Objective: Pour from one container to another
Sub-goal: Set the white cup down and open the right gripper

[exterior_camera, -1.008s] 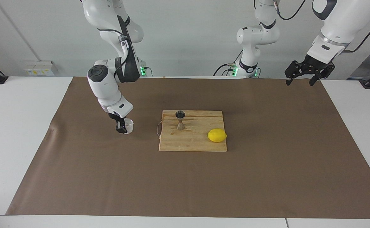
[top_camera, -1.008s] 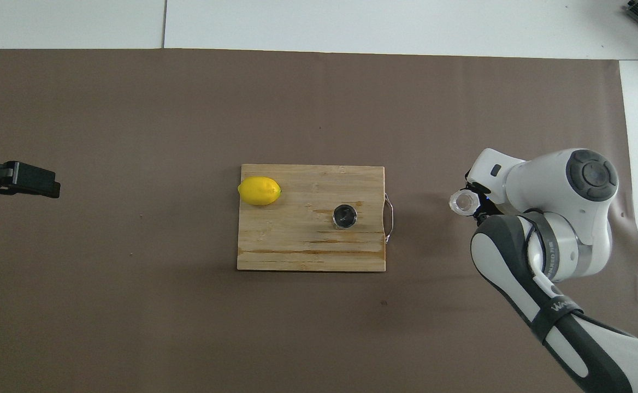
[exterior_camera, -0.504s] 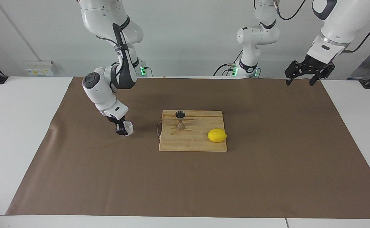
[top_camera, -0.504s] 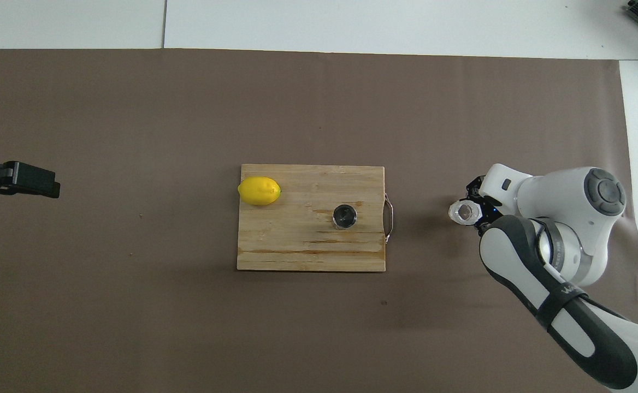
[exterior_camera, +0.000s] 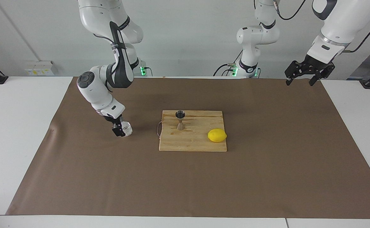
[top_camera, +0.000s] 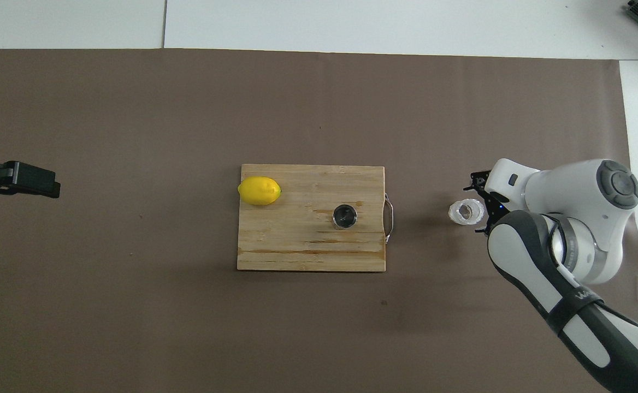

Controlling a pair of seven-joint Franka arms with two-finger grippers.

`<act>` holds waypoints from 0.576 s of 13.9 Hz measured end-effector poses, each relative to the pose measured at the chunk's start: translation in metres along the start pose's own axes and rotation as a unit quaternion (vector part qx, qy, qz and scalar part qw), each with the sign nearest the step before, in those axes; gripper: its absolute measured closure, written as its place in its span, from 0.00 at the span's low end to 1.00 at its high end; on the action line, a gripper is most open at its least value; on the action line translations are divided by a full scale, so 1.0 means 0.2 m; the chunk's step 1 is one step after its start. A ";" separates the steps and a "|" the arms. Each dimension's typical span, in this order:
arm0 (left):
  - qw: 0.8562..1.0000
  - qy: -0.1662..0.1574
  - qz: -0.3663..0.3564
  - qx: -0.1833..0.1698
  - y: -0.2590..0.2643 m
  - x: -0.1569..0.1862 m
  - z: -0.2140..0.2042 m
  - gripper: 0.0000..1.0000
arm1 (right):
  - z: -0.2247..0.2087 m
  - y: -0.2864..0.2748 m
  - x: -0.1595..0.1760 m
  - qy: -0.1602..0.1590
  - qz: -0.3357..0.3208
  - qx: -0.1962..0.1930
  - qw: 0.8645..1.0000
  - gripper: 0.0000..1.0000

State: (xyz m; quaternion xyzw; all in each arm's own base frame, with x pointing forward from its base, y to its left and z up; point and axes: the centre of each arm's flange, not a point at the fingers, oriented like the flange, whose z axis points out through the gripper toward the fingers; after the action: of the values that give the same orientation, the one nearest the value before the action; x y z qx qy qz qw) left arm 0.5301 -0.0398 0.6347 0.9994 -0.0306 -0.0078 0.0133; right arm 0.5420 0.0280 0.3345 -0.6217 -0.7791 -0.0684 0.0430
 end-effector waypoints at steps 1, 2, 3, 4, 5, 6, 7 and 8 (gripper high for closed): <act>1.000 0.000 0.000 0.000 0.00 0.00 0.00 0.00 | -0.10 0.00 0.02 0.000 0.019 0.002 1.000 0.00; 1.000 0.000 0.000 0.000 0.00 0.00 0.00 0.00 | -0.21 -0.01 0.03 -0.003 0.050 0.000 0.999 0.00; 1.000 0.000 0.000 0.000 0.00 0.00 0.00 0.00 | -0.33 -0.03 0.04 -0.012 0.089 -0.002 0.996 0.00; 1.000 0.000 0.000 0.000 0.00 0.00 0.00 0.00 | -0.43 -0.06 0.04 -0.022 0.127 -0.005 0.992 0.00; 1.000 0.000 0.000 0.000 0.00 0.00 0.00 0.00 | -0.51 -0.07 0.04 -0.038 0.167 -0.006 0.985 0.00; 1.000 0.000 0.000 0.000 0.00 0.00 0.00 0.00 | -0.59 -0.07 0.04 -0.058 0.214 -0.007 0.975 0.00; 1.000 0.000 0.000 0.000 0.00 0.00 0.00 0.00 | -0.66 -0.07 0.05 -0.074 0.264 -0.009 0.962 0.00; 1.000 0.000 0.000 0.000 0.00 0.00 0.00 0.00 | -0.71 -0.05 0.05 -0.084 0.312 -0.013 0.946 0.00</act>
State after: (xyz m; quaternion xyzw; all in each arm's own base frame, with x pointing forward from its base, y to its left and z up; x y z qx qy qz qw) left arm 0.5301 -0.0398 0.6347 0.9994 -0.0306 -0.0078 0.0133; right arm 0.5275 0.0124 0.4765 -0.8377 -0.5459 -0.0094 -0.0112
